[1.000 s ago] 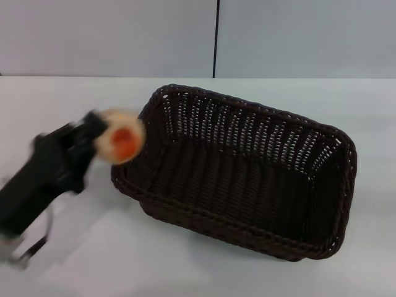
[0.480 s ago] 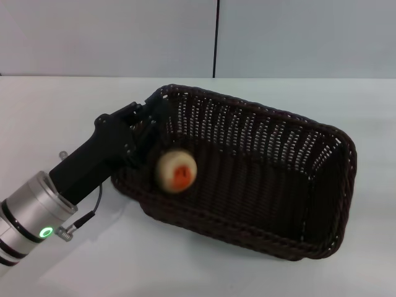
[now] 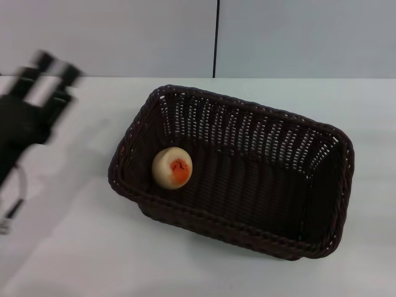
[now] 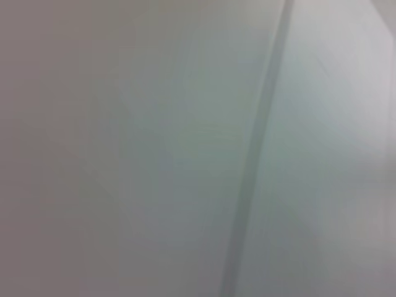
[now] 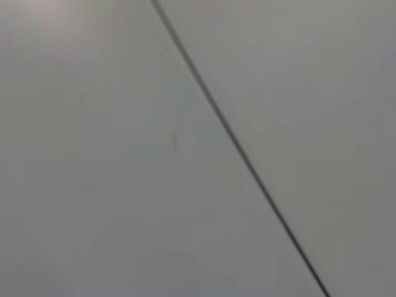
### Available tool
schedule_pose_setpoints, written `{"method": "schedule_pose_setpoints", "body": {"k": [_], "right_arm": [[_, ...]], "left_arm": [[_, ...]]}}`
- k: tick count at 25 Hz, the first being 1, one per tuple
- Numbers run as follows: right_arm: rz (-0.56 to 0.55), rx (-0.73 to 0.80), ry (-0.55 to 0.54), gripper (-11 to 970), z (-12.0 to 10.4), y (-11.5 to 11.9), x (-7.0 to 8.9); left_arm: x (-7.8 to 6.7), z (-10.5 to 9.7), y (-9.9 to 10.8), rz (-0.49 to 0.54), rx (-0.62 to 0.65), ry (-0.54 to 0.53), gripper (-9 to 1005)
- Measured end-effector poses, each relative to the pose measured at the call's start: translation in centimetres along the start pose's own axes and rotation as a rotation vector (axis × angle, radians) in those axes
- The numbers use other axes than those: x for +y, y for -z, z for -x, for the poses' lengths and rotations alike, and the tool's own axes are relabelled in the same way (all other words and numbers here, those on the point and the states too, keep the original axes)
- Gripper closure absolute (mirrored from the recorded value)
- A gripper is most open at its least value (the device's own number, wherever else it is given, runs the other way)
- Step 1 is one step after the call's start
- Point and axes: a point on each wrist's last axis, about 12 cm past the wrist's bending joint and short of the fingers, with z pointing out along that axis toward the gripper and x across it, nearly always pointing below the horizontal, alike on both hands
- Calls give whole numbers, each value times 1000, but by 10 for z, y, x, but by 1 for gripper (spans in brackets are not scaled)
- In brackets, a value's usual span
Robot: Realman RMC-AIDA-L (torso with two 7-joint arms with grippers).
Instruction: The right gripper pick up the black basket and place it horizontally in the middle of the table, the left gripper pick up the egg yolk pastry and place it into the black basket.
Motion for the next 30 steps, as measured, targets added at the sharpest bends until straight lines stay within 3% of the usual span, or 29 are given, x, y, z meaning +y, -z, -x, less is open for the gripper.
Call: {"method": "schedule_pose_setpoints", "body": {"k": [1,2,6,8,11,16,21,26,30], "right_arm": [[-8,-12,-6,681,1,5,0],[-8,-12,-6,681,1,5,0],[-66,-37,-15,681,2,26,-3],[-95,-31,-7,681,4,30,-7],[-138,-37,10,682,8,34,-14],[-200,-60,57,682,21,43,-25],[-267,-69,84,681,25,49,-34],[-262,-67,107,681,25,42,-34],[-254,-67,128,682,23,37,-33]], "left_arm": [[4,6,7,47,-31,-27,417],[4,6,7,47,-31,-27,389],[17,23,32,213,-117,-107,275],[18,25,36,237,-129,-116,218],[20,31,53,355,-185,-151,205],[20,34,66,447,-226,-177,183],[22,36,71,485,-246,-191,189],[21,36,70,486,-258,-181,296],[21,36,71,489,-258,-178,472]]}}
